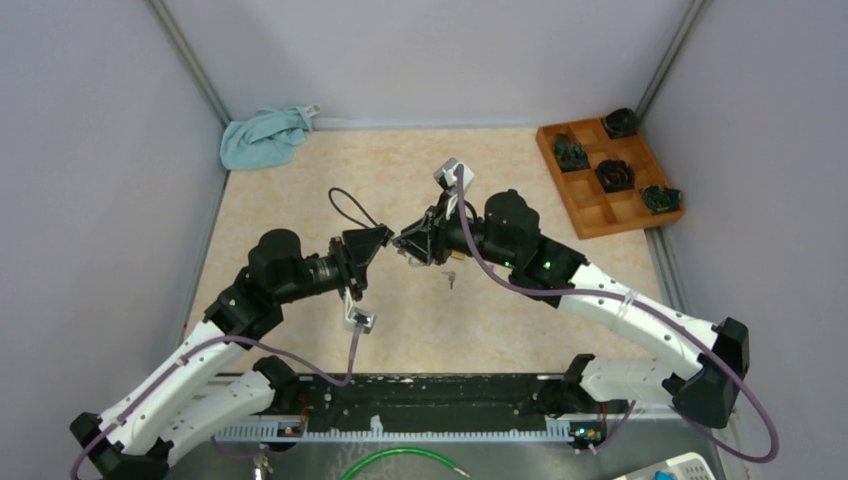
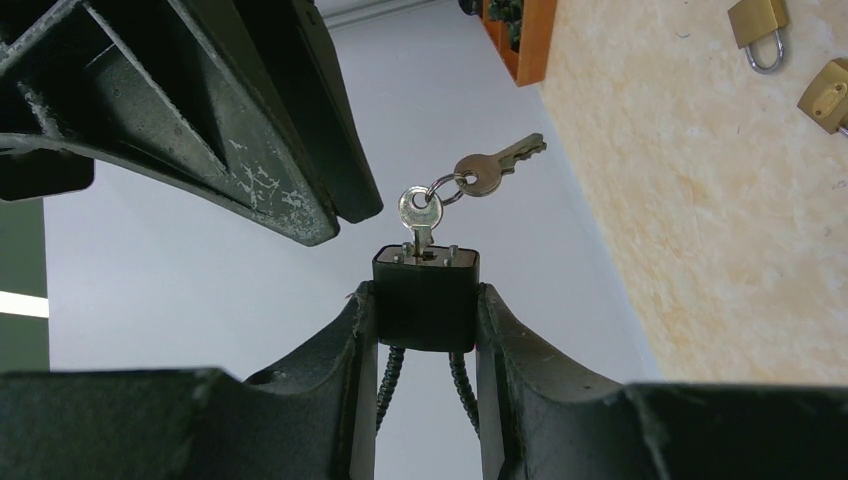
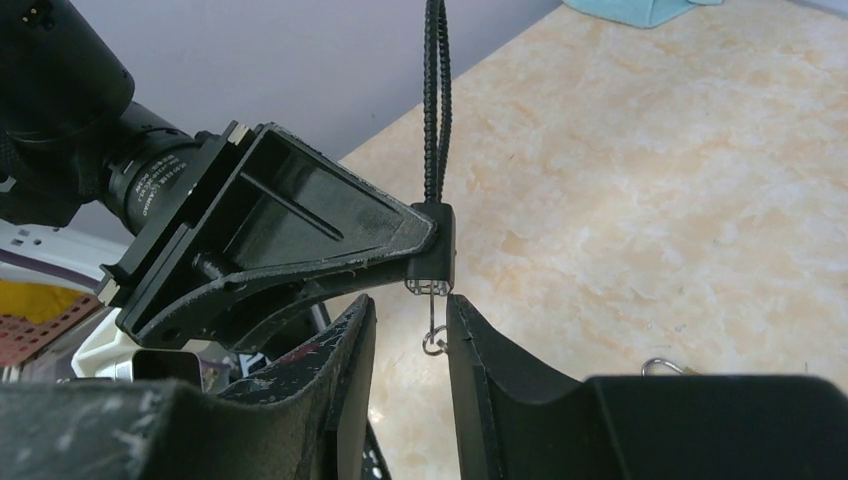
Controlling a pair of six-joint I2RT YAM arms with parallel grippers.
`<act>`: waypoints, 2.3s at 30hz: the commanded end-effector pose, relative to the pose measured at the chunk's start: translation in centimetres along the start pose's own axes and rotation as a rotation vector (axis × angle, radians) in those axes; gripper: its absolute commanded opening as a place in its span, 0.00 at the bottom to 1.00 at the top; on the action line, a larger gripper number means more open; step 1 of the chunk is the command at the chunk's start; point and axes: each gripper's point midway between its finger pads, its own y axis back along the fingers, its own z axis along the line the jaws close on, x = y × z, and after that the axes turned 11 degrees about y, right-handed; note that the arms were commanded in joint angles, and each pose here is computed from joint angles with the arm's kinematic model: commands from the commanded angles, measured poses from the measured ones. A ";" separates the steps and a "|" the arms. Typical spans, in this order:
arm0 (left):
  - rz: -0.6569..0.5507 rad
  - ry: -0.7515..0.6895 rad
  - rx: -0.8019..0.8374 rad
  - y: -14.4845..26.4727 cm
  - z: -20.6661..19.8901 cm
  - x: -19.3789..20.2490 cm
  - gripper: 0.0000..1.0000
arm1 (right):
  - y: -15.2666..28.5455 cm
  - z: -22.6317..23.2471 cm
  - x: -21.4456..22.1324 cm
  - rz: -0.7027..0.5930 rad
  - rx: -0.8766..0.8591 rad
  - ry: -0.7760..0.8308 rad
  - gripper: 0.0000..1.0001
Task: Unlock with the key
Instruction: Unlock the lock.
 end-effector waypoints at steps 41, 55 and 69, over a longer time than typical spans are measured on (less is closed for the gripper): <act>-0.046 -0.038 -0.058 0.4 2.1 -1.0 0.00 | -1.4 1.3 -2.2 -0.121 -0.037 -0.008 0.00; -0.107 -0.058 -0.060 0.2 2.0 -2.2 0.00 | -2.8 2.1 -3.4 -0.161 -0.055 -0.013 0.00; -0.125 -0.209 -0.166 0.1 2.9 -2.9 0.00 | -3.1 1.6 -5.2 -0.297 -0.046 -0.229 0.00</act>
